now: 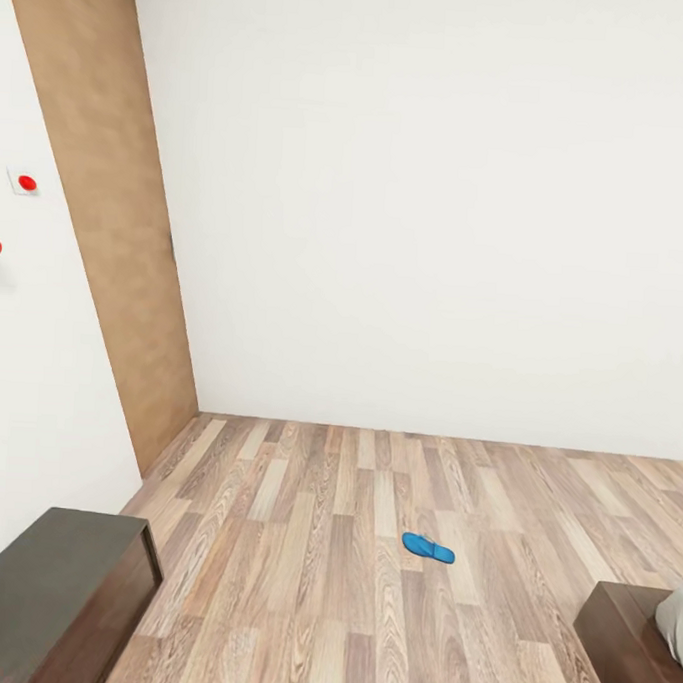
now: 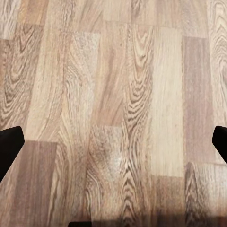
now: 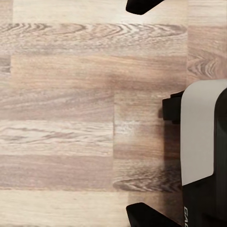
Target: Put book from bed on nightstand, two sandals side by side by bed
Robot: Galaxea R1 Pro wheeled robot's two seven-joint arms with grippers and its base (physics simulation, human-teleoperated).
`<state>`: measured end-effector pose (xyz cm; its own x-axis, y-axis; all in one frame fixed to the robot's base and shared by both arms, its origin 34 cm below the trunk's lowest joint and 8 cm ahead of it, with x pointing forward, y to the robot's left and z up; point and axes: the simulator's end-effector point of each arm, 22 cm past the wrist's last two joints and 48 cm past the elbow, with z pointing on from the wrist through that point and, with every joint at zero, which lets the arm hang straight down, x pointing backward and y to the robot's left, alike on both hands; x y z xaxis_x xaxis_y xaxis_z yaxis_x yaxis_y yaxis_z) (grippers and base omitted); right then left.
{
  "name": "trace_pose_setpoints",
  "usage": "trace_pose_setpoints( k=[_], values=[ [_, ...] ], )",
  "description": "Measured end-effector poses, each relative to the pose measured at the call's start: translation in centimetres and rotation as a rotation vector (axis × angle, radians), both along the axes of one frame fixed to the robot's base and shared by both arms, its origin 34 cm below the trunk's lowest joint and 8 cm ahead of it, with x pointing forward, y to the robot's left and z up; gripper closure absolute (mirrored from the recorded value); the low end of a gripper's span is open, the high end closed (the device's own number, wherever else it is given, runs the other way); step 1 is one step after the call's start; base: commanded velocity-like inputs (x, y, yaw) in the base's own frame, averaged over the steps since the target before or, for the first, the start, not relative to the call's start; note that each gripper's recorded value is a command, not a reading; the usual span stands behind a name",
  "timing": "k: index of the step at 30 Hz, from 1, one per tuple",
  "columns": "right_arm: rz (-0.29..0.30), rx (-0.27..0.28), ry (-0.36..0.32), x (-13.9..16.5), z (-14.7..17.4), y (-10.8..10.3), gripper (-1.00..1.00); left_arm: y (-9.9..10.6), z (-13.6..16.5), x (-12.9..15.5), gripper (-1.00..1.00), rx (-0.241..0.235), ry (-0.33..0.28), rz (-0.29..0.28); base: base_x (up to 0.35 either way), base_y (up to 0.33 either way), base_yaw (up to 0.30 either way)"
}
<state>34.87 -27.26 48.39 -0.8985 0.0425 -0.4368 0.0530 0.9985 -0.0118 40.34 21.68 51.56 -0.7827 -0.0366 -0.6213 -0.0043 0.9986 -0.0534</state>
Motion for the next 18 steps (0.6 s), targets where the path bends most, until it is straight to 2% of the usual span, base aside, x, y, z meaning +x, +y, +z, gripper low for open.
trace_pose_setpoints(
  k=[18],
  values=[
    [0.0, 0.0, 0.028, -0.94, -0.57, 0.01, -1.0, -0.01, -0.69, -0.82, -1.0, 0.0, 0.026, -0.001, 0.0, 0.0, 0.001]
  ],
)
